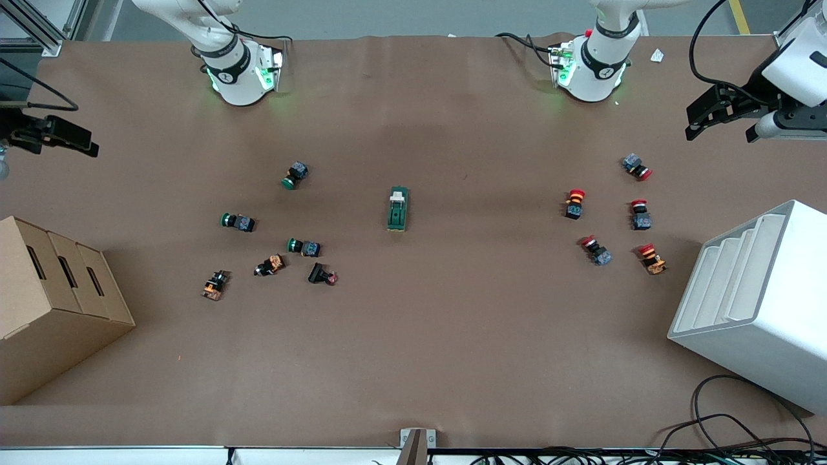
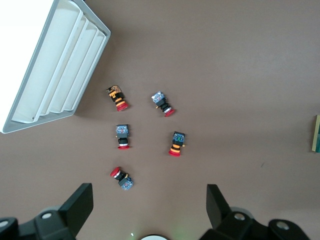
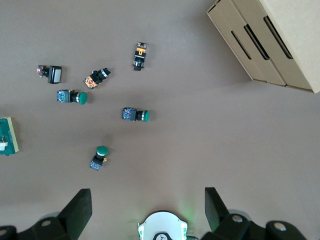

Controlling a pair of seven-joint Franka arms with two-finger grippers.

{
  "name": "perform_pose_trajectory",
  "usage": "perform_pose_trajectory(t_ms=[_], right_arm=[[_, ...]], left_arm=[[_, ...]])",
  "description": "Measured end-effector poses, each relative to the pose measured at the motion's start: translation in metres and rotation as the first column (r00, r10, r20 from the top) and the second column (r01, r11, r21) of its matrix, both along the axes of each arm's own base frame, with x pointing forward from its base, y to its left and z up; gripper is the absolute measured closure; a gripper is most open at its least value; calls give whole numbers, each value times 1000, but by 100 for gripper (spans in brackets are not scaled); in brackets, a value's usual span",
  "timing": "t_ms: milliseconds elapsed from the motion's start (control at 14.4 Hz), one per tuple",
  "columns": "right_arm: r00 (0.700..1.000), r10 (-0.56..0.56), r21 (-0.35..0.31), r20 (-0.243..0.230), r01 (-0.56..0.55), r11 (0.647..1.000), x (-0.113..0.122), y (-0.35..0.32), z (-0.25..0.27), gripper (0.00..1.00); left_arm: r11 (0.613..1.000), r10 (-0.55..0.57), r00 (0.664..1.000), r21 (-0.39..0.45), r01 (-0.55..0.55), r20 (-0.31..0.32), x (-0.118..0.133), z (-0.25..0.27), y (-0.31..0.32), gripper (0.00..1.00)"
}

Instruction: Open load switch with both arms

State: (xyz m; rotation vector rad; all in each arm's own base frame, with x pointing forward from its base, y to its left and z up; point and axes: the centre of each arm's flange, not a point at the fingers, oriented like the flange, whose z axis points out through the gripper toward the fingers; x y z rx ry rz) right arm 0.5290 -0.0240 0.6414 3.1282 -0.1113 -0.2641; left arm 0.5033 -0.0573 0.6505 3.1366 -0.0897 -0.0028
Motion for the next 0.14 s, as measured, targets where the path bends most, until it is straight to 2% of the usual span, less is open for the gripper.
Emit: perform_pose_trajectory(t_ms=[139], right_arm=[[1000, 1, 1, 5, -1, 1000, -9, 1, 4, 0]], left_arm=[[1000, 0, 1000, 0, 0, -2, 1, -1, 0, 0]])
